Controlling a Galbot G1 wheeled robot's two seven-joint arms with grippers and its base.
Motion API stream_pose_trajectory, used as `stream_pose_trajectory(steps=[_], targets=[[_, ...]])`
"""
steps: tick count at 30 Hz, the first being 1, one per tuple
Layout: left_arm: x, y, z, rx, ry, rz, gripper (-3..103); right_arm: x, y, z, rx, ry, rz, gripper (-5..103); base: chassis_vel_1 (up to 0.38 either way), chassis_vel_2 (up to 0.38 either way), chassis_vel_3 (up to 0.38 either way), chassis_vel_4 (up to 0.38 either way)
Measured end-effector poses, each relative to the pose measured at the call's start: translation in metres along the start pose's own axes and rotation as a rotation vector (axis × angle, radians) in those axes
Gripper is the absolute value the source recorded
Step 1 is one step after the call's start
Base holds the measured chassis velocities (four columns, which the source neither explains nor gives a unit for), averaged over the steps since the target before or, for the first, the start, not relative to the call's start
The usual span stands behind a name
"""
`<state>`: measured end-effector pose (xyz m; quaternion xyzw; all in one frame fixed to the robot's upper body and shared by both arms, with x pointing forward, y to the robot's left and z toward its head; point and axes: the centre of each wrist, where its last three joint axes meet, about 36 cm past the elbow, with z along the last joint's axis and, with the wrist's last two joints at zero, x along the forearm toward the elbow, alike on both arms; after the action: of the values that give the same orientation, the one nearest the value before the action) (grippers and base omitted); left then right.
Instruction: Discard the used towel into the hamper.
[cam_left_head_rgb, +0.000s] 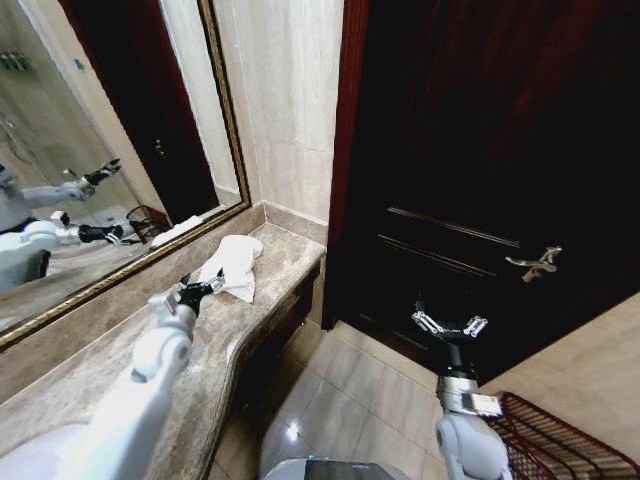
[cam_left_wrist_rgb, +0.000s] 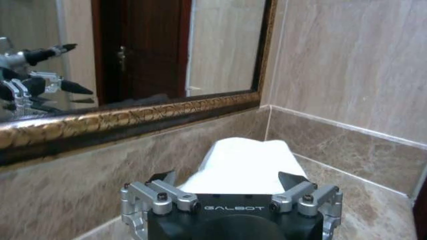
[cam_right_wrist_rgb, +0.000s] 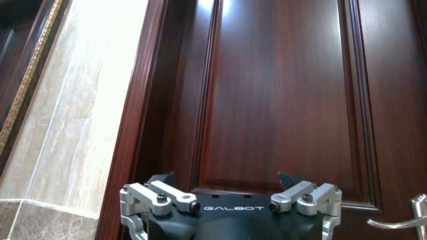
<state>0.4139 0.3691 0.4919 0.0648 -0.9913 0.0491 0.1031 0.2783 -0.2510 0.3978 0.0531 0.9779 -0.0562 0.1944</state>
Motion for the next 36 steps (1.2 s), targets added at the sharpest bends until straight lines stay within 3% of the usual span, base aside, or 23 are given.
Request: stream_pose_trajectory(steps=[6,16,25,27,28,30,36], targets=[[-0.033,0.006,-0.019,0.026,0.075,0.026,100,-0.001,0.0,0.003,0.002,0.002,0.008,100,0.0,0.0,0.0,0.0],[-0.072,0.0,-0.008,0.038,0.157,0.048,100,0.0,-0.004,0.004,0.014,0.005,0.015,100,0.0,0.0,0.0,0.0],[-0.11,-0.008,0.006,0.005,0.201,0.048,102,0.009,-0.007,0.0,0.022,0.007,0.018,100,0.0,0.0,0.0,0.0],[-0.116,-0.009,0.01,0.002,0.207,0.062,98,0.009,-0.008,-0.001,0.025,0.004,0.02,100,0.0,0.0,0.0,0.0],[-0.119,-0.009,0.013,-0.012,0.206,0.078,88,0.01,-0.01,-0.003,0.028,0.003,0.02,100,0.0,0.0,0.0,0.0],[-0.12,-0.01,0.016,-0.026,0.2,0.084,88,0.01,-0.012,-0.003,0.03,0.001,0.019,100,0.0,0.0,0.0,0.0],[-0.123,-0.014,0.022,-0.04,0.182,0.084,60,0.006,-0.015,-0.005,0.03,-0.008,0.034,100,0.0,0.0,0.0,0.0]])
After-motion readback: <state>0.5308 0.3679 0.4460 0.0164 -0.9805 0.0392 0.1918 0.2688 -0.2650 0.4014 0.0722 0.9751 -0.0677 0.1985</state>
